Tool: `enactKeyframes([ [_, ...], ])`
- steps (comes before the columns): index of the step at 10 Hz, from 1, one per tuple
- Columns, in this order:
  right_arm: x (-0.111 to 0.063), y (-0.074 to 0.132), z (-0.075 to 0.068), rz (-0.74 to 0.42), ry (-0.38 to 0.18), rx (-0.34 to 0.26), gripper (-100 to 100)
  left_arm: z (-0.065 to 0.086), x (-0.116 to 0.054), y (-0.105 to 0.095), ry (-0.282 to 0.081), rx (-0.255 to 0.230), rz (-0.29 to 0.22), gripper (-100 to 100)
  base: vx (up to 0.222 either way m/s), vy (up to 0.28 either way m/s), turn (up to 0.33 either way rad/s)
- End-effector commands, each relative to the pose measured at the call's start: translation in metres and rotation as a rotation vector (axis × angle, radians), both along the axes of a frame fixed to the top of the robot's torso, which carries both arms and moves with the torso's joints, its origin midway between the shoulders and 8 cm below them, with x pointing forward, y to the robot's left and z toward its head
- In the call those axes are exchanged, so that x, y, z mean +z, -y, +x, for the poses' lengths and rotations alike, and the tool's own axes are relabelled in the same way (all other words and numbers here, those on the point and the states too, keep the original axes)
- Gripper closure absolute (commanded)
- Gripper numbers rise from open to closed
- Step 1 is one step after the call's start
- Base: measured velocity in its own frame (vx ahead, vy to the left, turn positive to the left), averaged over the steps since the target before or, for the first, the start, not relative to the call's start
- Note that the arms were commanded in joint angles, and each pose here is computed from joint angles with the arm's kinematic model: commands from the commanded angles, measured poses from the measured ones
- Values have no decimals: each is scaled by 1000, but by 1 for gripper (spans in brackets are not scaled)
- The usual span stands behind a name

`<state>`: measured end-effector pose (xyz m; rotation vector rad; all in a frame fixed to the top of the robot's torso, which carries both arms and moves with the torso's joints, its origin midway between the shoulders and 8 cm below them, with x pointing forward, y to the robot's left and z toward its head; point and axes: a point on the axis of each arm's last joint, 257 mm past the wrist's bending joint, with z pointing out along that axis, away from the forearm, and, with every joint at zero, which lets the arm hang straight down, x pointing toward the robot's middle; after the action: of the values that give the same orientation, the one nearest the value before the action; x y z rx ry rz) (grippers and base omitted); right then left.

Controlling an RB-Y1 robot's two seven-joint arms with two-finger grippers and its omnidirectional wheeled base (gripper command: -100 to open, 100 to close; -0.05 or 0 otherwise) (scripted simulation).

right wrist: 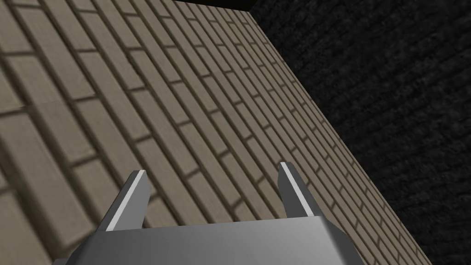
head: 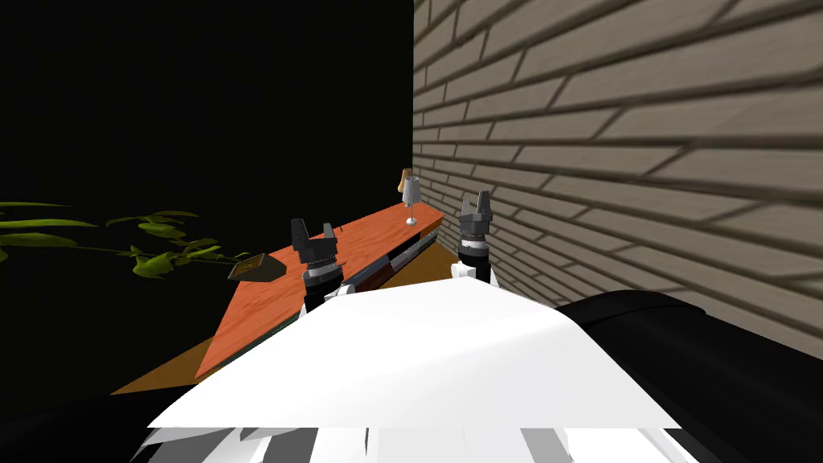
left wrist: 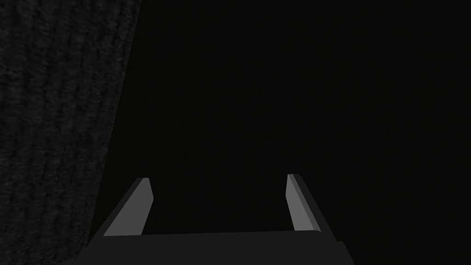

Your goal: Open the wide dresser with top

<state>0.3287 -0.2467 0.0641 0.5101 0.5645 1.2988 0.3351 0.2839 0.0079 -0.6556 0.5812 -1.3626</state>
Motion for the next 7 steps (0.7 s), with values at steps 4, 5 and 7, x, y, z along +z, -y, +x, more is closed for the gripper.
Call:
enactKeyframes([
  [4, 0, 0, 0, 0, 0, 0, 0, 0, 0, 0, 0, 0, 0, 0, 0, 0, 0],
  [5, 0, 0, 0, 0, 0, 0, 0, 0, 0, 0, 0, 0, 0, 0, 0, 0, 0],
  [7, 0, 0, 0, 0, 0, 0, 0, 0, 0, 0, 0, 0, 0, 0, 0, 0, 0],
])
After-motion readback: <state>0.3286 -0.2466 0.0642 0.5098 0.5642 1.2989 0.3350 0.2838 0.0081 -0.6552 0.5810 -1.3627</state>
